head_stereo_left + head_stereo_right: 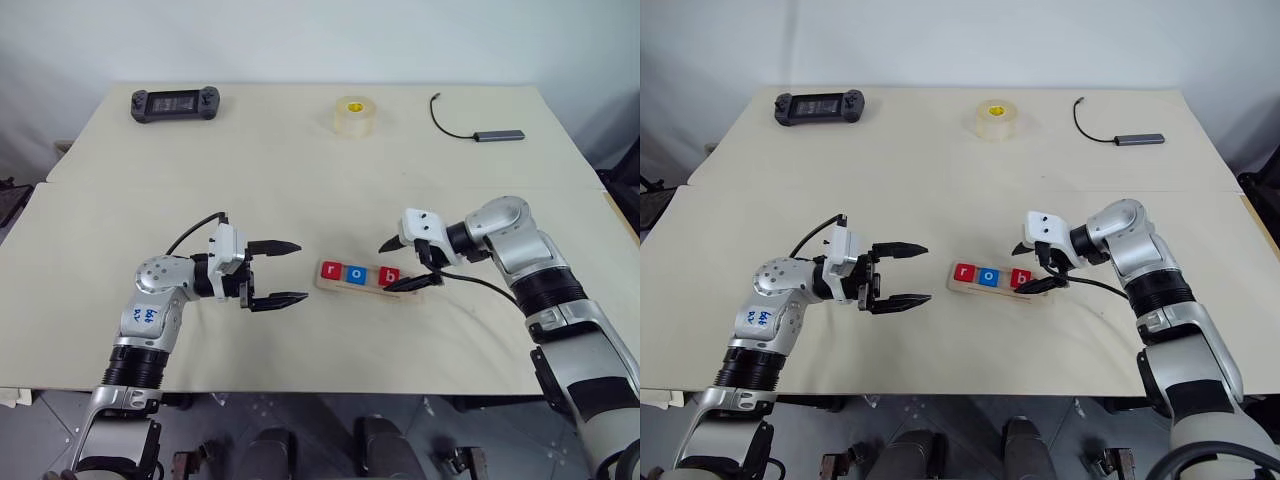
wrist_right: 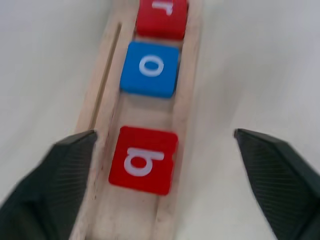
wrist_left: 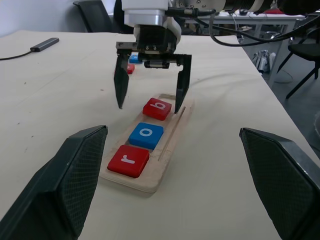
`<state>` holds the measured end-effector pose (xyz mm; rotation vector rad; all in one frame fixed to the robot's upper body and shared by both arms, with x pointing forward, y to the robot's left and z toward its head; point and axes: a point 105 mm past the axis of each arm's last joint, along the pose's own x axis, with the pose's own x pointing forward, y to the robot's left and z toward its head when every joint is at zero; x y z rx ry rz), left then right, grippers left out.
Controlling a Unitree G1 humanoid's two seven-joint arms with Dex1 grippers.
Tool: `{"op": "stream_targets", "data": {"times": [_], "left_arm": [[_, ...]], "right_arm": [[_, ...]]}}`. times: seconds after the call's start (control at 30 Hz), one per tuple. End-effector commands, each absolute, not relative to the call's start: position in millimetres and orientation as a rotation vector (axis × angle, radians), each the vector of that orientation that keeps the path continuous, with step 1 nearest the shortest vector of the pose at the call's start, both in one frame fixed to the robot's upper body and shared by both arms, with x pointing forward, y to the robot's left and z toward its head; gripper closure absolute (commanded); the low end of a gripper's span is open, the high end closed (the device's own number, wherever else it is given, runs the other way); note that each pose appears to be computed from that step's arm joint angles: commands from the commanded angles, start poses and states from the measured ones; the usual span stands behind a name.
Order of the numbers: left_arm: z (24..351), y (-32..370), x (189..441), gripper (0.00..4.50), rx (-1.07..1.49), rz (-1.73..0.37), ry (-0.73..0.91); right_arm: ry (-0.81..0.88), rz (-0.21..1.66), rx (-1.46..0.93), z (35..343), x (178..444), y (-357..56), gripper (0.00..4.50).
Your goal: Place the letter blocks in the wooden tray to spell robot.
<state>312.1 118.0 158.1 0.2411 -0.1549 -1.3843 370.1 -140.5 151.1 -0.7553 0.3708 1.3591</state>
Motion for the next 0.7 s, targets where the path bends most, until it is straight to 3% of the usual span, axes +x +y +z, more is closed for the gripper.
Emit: {"op": "stream_targets", "data": {"times": [0.03,0.13,0.37,0.5,0.53,0.7], "left_arm": [[169.9,119.5,309.3,0.0,0.263,-1.383,-0.202],[169.4,119.3,309.4,0.0,0.261,-1.384,-0.202],[166.9,115.7,310.1,0.0,0.252,-1.393,-0.197],[167.4,114.5,310.9,0.0,0.251,-1.396,-0.199],[167.5,114.5,311.0,0.0,0.251,-1.396,-0.199],[168.7,114.1,312.3,0.0,0.252,-1.394,-0.201]], "right_arm": [[0.312,1.324,-0.741,175.2,366.7,-156.7,0.02],[0.317,1.3,-0.733,177.4,362.4,-167.2,0.63],[0.324,1.171,-0.758,164.3,363.2,-183.4,2.95],[0.322,1.191,-0.725,157.9,360.0,-175.5,4.26],[0.319,1.202,-0.716,157.3,358.4,-173.1,4.46],[0.319,1.213,-0.711,153.7,358.3,-163.3,4.46]]}}
